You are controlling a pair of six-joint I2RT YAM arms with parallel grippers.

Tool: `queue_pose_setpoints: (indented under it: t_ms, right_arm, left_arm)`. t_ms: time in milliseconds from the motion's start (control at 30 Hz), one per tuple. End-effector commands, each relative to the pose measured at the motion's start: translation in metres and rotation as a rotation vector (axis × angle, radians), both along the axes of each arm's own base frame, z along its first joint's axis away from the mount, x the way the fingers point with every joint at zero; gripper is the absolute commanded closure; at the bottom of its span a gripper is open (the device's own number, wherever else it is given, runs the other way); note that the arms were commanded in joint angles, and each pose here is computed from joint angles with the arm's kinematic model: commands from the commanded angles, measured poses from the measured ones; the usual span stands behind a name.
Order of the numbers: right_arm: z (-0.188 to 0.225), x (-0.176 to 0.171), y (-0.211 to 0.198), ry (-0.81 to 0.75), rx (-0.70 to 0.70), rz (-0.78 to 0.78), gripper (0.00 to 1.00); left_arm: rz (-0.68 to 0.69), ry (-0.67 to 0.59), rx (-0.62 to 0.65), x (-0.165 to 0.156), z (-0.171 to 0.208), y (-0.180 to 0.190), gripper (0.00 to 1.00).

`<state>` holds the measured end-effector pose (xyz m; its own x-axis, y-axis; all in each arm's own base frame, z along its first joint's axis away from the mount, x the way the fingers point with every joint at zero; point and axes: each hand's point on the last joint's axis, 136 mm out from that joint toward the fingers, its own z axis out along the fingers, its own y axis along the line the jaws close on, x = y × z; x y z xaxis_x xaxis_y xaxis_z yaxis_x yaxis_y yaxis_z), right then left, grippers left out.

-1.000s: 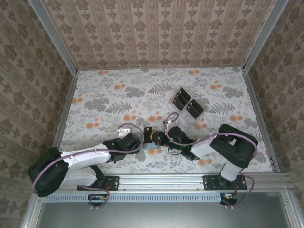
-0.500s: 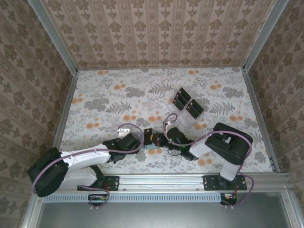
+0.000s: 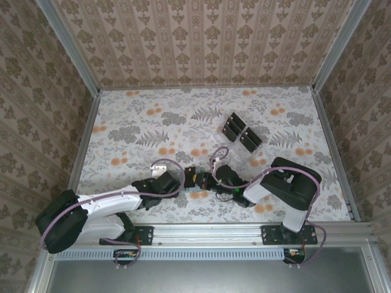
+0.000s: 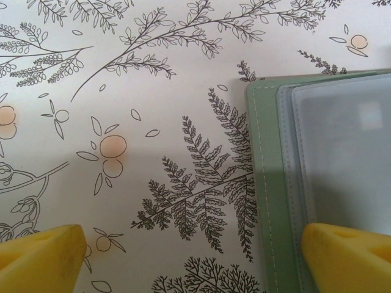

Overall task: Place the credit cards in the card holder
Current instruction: Insert the credit card into the card slot.

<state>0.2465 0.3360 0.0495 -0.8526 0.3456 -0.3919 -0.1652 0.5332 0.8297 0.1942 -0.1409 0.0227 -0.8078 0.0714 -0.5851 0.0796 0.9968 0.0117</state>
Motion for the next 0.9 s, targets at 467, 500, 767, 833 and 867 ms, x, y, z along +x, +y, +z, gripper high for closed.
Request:
queue_pose_setpoints:
  t_ms: [467,500,767,833,867]
  right_arm:
    - [-0.014,-0.011,-0.003,0.054,0.023,0.017,1.0]
    - [-0.015,-0.011,-0.003,0.056,0.024,0.018,1.0]
    - [-0.019,-0.012,0.0,0.073,0.037,0.021,1.0]
    - [-0.02,-0.012,0.0,0.077,0.037,0.025,1.0]
    - [-0.02,-0.012,0.0,0.08,0.037,0.025,1.0]
  left_arm:
    - [0.006,0.022,0.022,-0.008,-0.006,0.008,0.0]
    - [0.007,0.024,0.024,-0.008,-0.007,0.009,0.0]
    - [0.006,0.023,0.025,-0.008,-0.006,0.009,0.0]
    - [0.008,0.023,0.025,-0.008,-0.006,0.009,0.0]
    - [0.007,0.023,0.024,-0.008,-0.007,0.009,0.0]
